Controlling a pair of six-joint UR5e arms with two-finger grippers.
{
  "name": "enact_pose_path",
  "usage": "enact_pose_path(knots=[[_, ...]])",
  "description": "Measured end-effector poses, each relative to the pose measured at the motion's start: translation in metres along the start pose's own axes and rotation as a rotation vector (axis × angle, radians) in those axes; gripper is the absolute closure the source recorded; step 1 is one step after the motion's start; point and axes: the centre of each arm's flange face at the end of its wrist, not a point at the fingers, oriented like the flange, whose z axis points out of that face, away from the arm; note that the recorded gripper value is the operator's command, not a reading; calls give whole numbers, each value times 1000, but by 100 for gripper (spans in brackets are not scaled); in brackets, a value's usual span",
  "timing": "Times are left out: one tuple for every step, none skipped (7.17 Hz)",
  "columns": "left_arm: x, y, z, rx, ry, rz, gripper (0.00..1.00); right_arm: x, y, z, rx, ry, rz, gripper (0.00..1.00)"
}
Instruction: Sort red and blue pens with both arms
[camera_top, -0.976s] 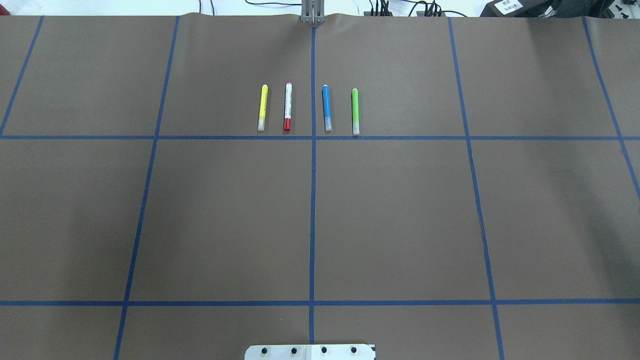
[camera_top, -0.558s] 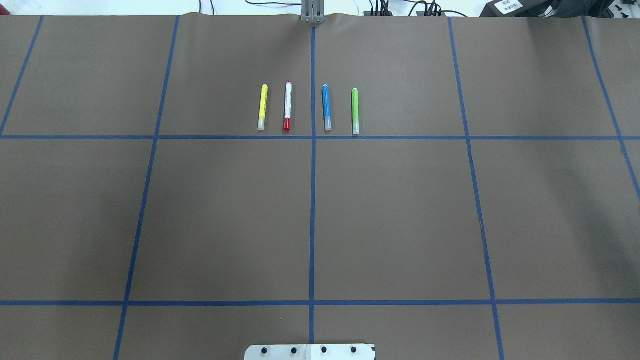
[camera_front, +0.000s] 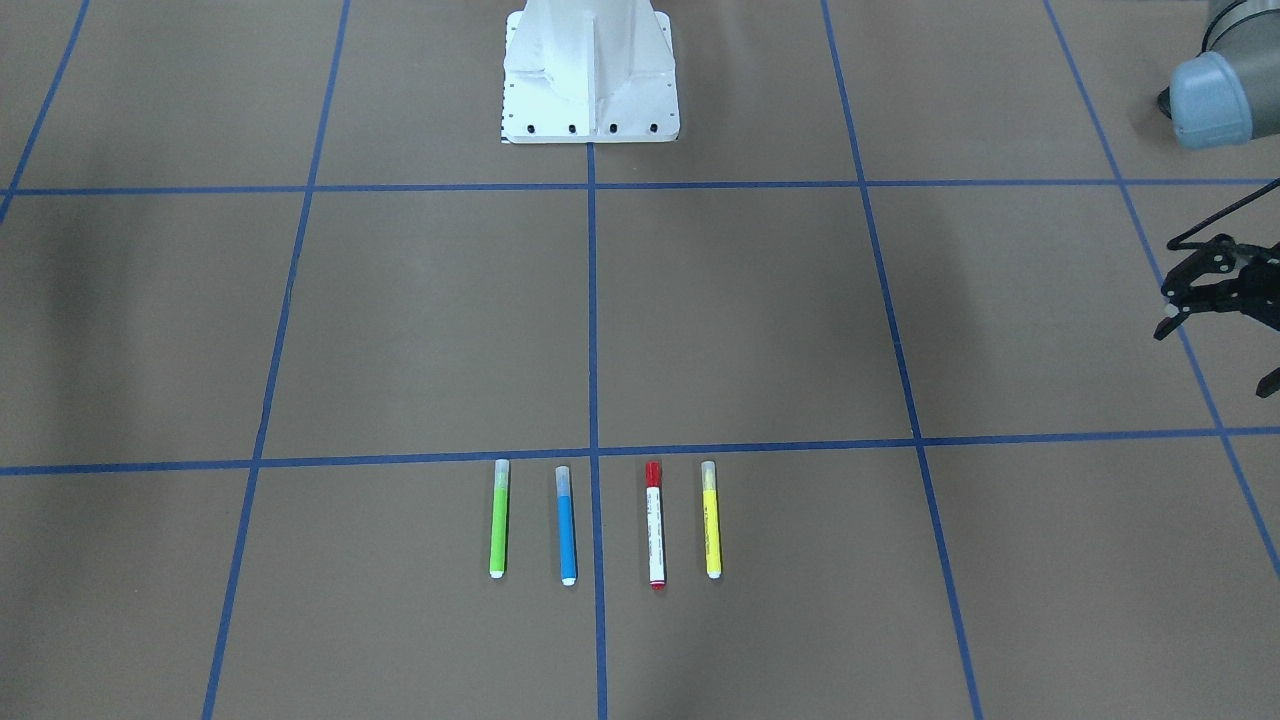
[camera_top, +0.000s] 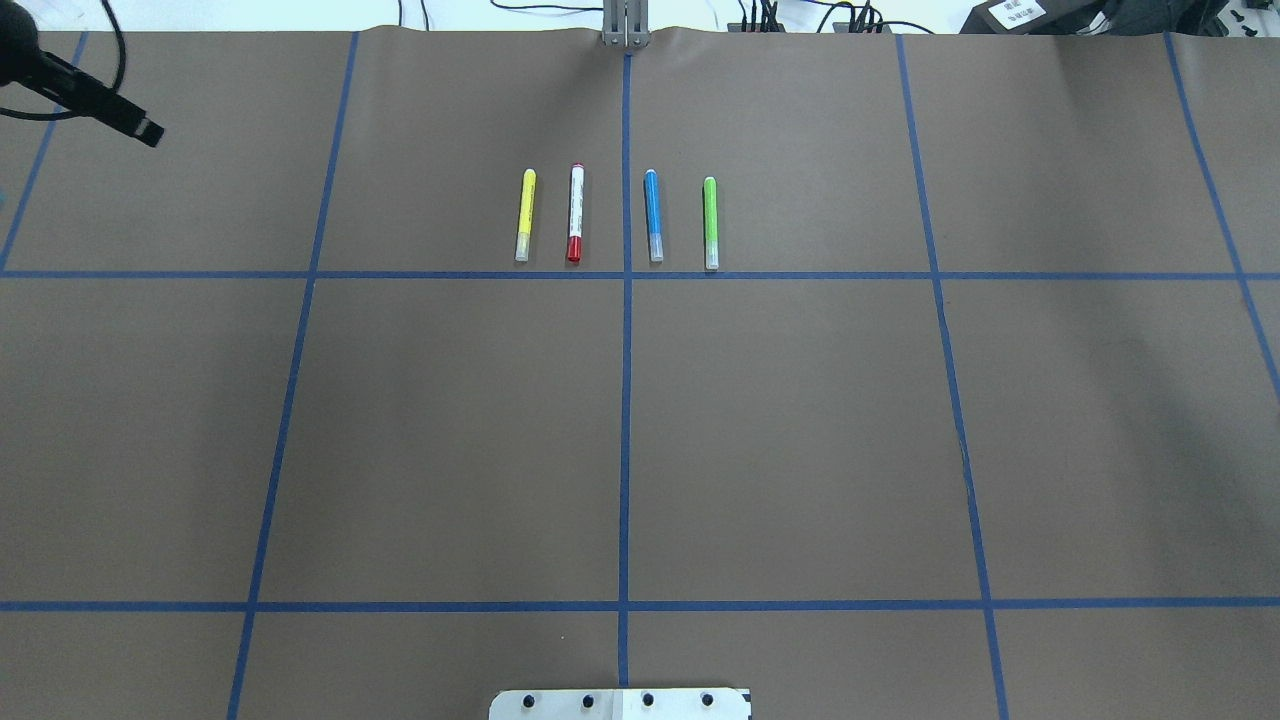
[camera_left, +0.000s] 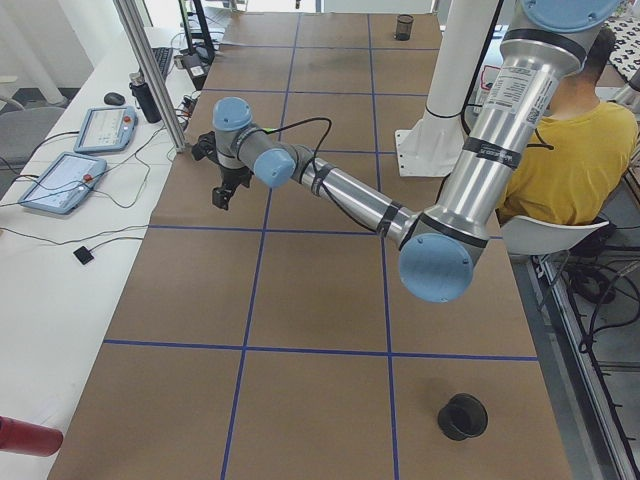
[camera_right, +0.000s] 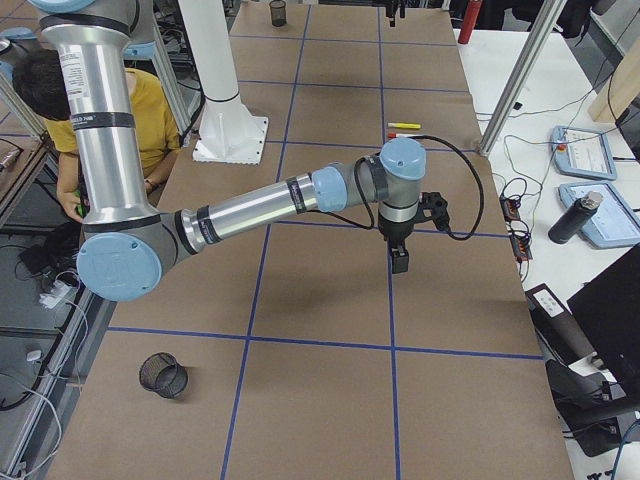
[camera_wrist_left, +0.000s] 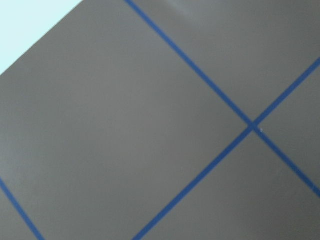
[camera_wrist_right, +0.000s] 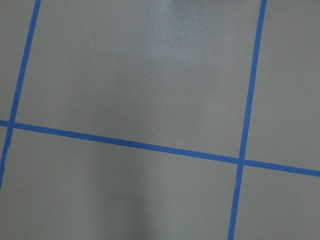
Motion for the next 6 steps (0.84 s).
enact_pose_path(knots=[[46,-15,26,0,33,-41,0,-2,-5,0,3,5,-2,0],[88,-26,53,-6,53,-25,0,-3,-7,2,-2,6,-2,0],[129,-40,85,-16,65,12,0,-5,-8,6,-9,5,-6,0],[158,-55,108,-3,51,34,0,-8,-9,10,-16,3,-10,0],[180,-70,125,11,26,12,0,-10,-9,12,-20,1,-13,0],[205,-85,139,14,21,-51,0,-11,-9,13,-22,1,-13,0]])
